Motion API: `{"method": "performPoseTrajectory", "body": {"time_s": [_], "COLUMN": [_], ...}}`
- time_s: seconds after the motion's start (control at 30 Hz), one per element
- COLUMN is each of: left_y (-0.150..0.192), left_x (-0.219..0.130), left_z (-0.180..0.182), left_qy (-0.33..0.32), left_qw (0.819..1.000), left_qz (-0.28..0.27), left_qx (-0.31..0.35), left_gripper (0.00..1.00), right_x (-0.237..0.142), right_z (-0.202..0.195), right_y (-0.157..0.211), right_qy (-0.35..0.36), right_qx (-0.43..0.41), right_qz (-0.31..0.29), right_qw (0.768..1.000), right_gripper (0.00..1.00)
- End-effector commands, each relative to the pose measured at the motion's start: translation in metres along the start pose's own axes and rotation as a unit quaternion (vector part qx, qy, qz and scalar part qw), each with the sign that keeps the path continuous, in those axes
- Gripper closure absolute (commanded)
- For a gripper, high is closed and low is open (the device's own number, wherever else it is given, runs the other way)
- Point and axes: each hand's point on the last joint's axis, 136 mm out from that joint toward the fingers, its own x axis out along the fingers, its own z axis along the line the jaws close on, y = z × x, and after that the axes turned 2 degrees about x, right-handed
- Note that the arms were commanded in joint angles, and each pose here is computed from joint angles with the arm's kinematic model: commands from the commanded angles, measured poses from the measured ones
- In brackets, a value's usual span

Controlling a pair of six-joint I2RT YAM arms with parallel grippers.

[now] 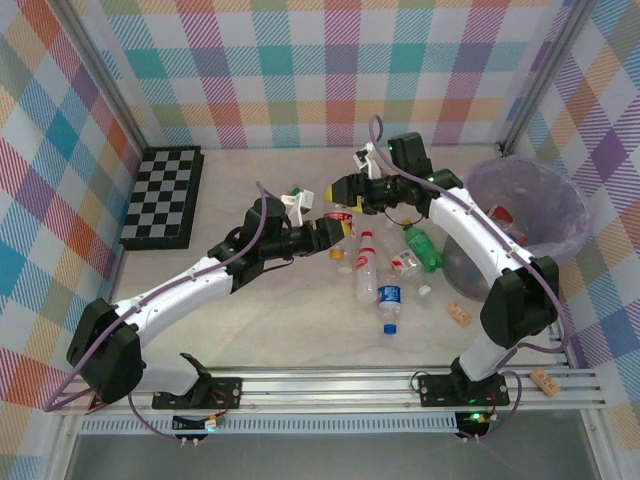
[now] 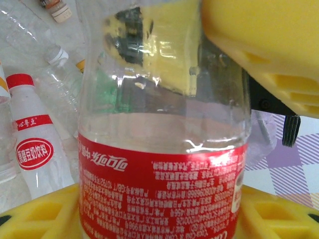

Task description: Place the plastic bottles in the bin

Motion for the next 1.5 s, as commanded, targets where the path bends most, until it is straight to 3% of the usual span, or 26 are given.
{"method": "performPoseTrajectory", "body": {"time_s": [0.0, 0.07, 0.23, 0.53, 0.63, 0.7, 0.9, 1.17, 1.47], "left_y": [-0.017, -0.016, -0.017, -0.023, -0.022, -0.023, -0.031, -0.047, -0.058], "left_x": [-0.011, -0.015, -0.031, -0.041, -0.043, -0.049, -0.048, -0.038, -0.011], "left_z": [-0.027, -0.025, -0.005, 0.041, 0.062, 0.078, 0.097, 0.110, 0.136], "left_qy": [0.028, 0.019, -0.035, -0.116, -0.156, -0.196, -0.223, -0.256, -0.282], "left_qw": [0.998, 0.998, 0.997, 0.988, 0.981, 0.971, 0.958, 0.953, 0.950], "left_qz": [-0.032, -0.037, -0.058, -0.097, -0.104, -0.120, -0.155, -0.138, -0.111], "left_qx": [0.036, 0.040, 0.033, -0.025, -0.050, -0.067, -0.096, -0.080, -0.080], "left_gripper": [0.34, 0.17, 0.00, 0.00, 0.00, 0.00, 0.00, 0.00, 0.03], "right_x": [-0.009, -0.016, -0.048, -0.172, -0.231, -0.282, -0.380, -0.423, -0.399], "right_z": [0.010, 0.014, 0.024, 0.022, 0.004, -0.012, -0.038, -0.097, -0.171], "right_y": [-0.004, -0.009, -0.026, -0.055, -0.058, -0.055, -0.047, -0.047, -0.043], "right_qy": [0.011, 0.021, 0.052, 0.146, 0.216, 0.272, 0.320, 0.382, 0.400], "right_qx": [-0.024, -0.035, -0.065, -0.078, -0.059, -0.030, 0.041, 0.100, 0.152], "right_qz": [-0.010, -0.020, -0.059, -0.204, -0.265, -0.322, -0.432, -0.446, -0.389], "right_qw": [1.000, 0.999, 0.995, 0.965, 0.938, 0.906, 0.842, 0.803, 0.815], "right_gripper": [0.48, 0.50, 0.53, 0.60, 0.61, 0.62, 0.66, 0.70, 0.71]}}
